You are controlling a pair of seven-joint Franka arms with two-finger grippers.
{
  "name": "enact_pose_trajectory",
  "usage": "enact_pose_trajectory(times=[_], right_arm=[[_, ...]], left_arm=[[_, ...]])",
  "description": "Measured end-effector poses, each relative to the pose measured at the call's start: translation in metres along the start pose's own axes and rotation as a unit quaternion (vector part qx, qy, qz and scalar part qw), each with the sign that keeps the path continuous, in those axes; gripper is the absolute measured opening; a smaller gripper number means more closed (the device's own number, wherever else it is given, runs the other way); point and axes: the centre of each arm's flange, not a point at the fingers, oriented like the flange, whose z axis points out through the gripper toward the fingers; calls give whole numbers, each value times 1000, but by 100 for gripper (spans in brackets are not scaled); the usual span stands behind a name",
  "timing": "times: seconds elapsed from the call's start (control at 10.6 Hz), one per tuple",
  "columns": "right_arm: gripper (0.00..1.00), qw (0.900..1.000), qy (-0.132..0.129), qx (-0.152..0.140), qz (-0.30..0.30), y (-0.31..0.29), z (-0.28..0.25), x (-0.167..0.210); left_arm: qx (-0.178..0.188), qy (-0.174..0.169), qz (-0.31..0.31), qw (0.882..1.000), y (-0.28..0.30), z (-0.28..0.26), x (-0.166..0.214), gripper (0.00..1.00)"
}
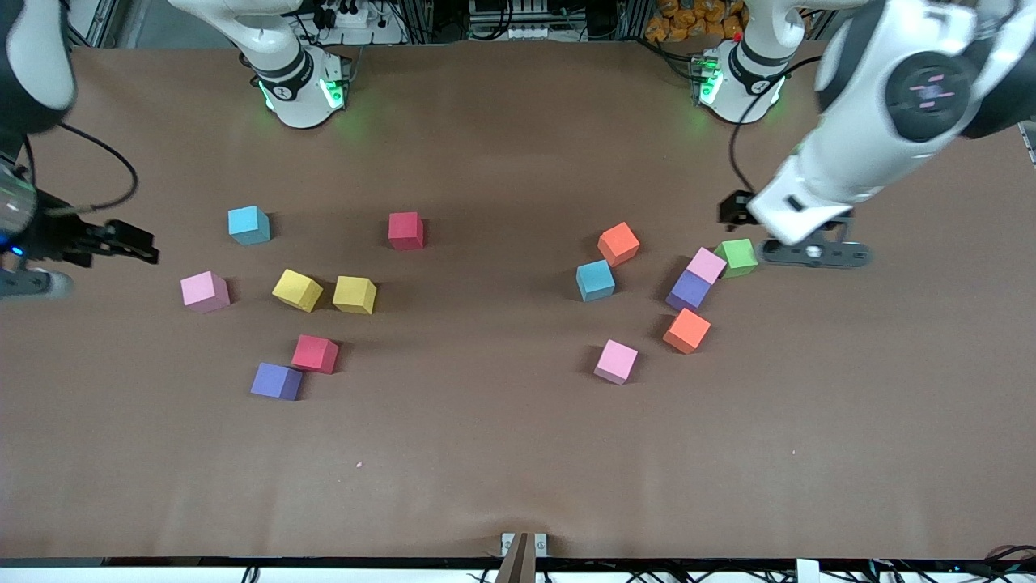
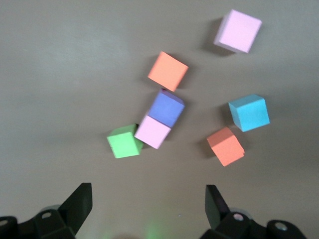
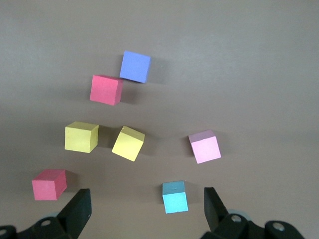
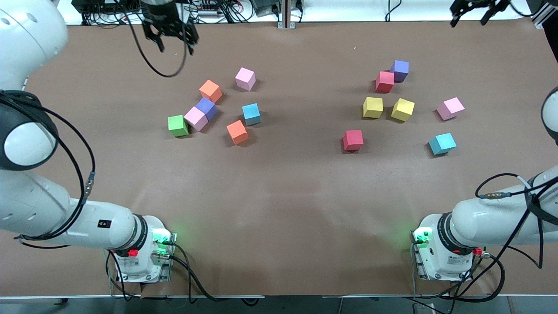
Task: Form number 2 with 11 blocks
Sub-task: 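Reach the left gripper to the orange cube while the right gripper reaches the red cube, then grasp the orange cube with the left gripper while the right gripper grasps the red cube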
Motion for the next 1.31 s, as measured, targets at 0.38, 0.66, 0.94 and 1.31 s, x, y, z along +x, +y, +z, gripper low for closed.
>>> enact_pose_trajectory(times=[0.38, 0.66, 0.94, 1.31], right_arm=[[100, 997, -60, 50, -19, -28, 72, 30], [100, 997, -55, 45, -30, -55, 130, 64], [100, 998, -39, 40, -1, -57, 187, 92], [100, 999, -29, 35, 10, -66, 253, 114]], left_arm=[[12, -15, 28, 999, 72, 58, -29, 100], [16, -14, -25, 999, 95, 116, -46, 100], [5, -17, -137, 990, 106, 154, -43, 100], [-17, -34, -273, 961, 133, 213, -30, 100]])
